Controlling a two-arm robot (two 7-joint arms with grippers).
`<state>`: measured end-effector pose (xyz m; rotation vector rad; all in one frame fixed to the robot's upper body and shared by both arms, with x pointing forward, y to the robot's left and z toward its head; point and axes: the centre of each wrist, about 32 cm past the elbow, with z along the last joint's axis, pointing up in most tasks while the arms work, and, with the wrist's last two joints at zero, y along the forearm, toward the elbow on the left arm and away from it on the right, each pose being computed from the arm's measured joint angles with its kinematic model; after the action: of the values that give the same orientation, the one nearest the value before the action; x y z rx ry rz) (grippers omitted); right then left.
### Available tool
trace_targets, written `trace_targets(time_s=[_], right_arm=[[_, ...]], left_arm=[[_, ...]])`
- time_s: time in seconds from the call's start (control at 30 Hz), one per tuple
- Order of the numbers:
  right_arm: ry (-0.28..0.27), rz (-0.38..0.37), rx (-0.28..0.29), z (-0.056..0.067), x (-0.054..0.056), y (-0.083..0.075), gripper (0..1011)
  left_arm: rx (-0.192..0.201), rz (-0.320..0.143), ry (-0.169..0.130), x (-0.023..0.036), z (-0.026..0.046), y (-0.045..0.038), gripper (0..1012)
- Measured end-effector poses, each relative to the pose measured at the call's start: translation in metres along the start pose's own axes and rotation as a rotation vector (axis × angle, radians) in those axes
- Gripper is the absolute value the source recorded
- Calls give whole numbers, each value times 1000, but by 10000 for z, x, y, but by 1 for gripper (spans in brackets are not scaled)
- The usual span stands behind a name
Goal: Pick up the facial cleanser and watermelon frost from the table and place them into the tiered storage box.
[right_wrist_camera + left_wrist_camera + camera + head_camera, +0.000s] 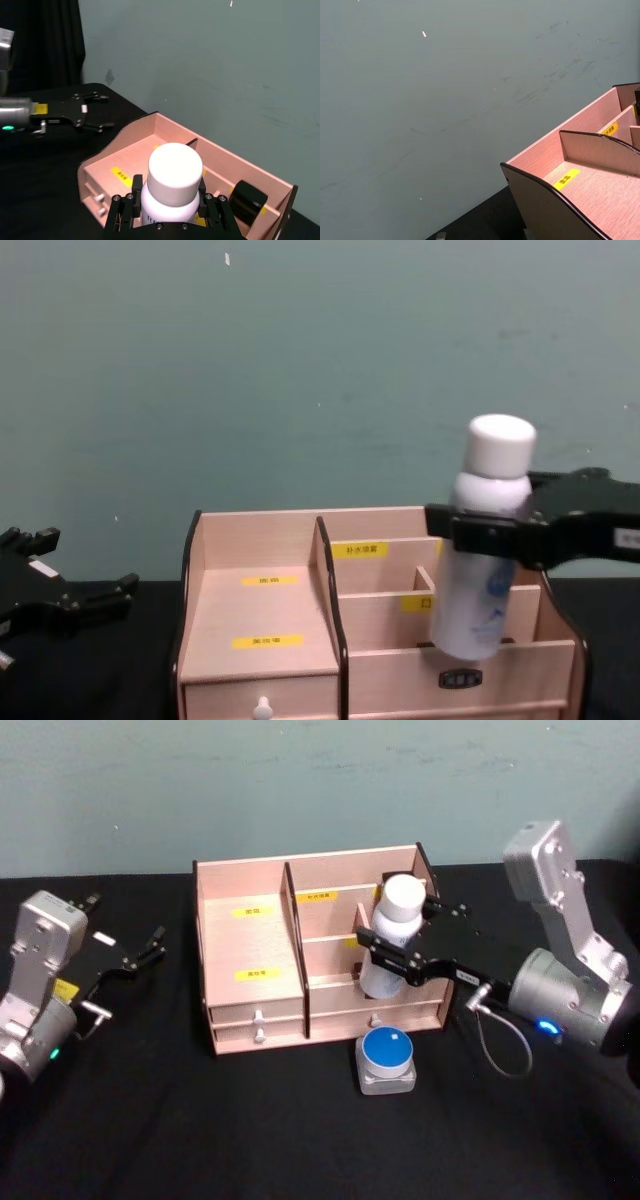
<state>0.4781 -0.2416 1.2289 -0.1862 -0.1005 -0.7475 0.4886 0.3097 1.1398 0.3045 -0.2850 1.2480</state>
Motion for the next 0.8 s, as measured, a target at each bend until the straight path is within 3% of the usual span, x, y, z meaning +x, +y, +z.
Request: trace_targets(time_s=[0.8], right_arm=[[-27, -40, 31, 199, 301, 709, 613]], left_arm=[[0, 0, 0, 0, 0, 0, 1001]])
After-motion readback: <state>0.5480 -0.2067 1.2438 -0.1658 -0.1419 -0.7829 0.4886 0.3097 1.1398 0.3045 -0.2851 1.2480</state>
